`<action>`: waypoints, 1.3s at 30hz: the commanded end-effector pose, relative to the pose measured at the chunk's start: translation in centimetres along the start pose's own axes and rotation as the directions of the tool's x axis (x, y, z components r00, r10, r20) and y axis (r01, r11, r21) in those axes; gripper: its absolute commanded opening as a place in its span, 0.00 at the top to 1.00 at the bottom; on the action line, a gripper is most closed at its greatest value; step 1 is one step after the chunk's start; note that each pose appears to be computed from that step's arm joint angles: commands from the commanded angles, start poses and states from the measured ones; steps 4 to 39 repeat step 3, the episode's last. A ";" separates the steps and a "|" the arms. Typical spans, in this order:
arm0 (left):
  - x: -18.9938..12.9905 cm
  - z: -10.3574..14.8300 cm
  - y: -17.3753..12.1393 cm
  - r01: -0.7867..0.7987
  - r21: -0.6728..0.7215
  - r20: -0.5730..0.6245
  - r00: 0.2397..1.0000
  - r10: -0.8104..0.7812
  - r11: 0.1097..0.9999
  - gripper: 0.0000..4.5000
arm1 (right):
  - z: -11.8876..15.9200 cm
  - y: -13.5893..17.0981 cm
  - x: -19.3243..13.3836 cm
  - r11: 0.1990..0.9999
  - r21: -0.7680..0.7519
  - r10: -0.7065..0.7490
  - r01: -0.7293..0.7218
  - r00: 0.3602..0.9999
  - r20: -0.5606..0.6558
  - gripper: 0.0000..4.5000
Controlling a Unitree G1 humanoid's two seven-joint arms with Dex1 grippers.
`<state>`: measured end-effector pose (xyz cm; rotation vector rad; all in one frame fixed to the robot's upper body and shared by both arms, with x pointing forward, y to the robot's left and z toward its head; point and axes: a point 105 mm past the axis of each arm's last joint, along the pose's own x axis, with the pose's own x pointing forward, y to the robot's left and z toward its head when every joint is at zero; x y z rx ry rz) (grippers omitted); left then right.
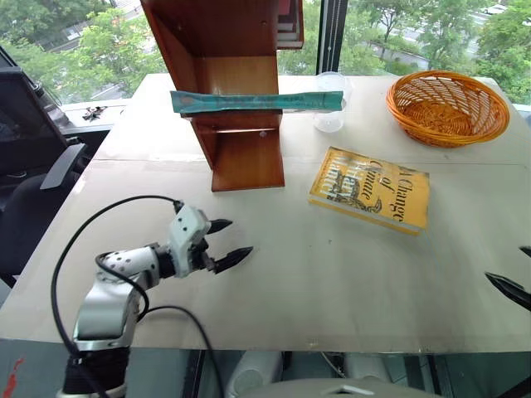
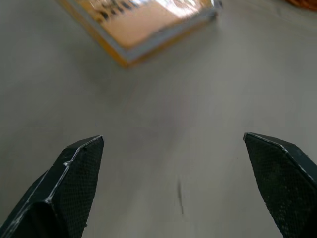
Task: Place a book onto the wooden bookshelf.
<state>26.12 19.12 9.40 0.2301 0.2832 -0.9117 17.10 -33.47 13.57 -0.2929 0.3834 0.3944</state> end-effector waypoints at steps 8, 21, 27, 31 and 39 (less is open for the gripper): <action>-0.4 0.9 -0.4 0.028 0.021 0.045 0.999 -0.029 0.999 0.00 | 1.3 -1.5 -1.6 0.995 -0.066 -0.067 0.070 0.997 0.046 0.00; -0.4 0.9 -0.4 0.028 0.021 0.045 0.999 -0.029 0.999 0.00 | 1.3 -1.5 -1.6 0.995 -0.066 -0.067 0.070 0.997 0.046 0.00; -0.4 0.9 -0.4 0.028 0.021 0.045 0.999 -0.029 0.999 0.00 | 1.3 -1.5 -1.6 0.995 -0.066 -0.067 0.070 0.997 0.046 0.00; -0.4 0.9 -0.4 0.028 0.021 0.045 0.999 -0.029 0.999 0.00 | 1.3 -1.5 -1.6 0.995 -0.066 -0.067 0.070 0.997 0.046 0.00; -0.4 0.9 -0.4 0.028 0.021 0.045 0.999 -0.029 0.999 0.00 | 1.3 -1.5 -1.6 0.995 -0.066 -0.067 0.070 0.997 0.046 0.00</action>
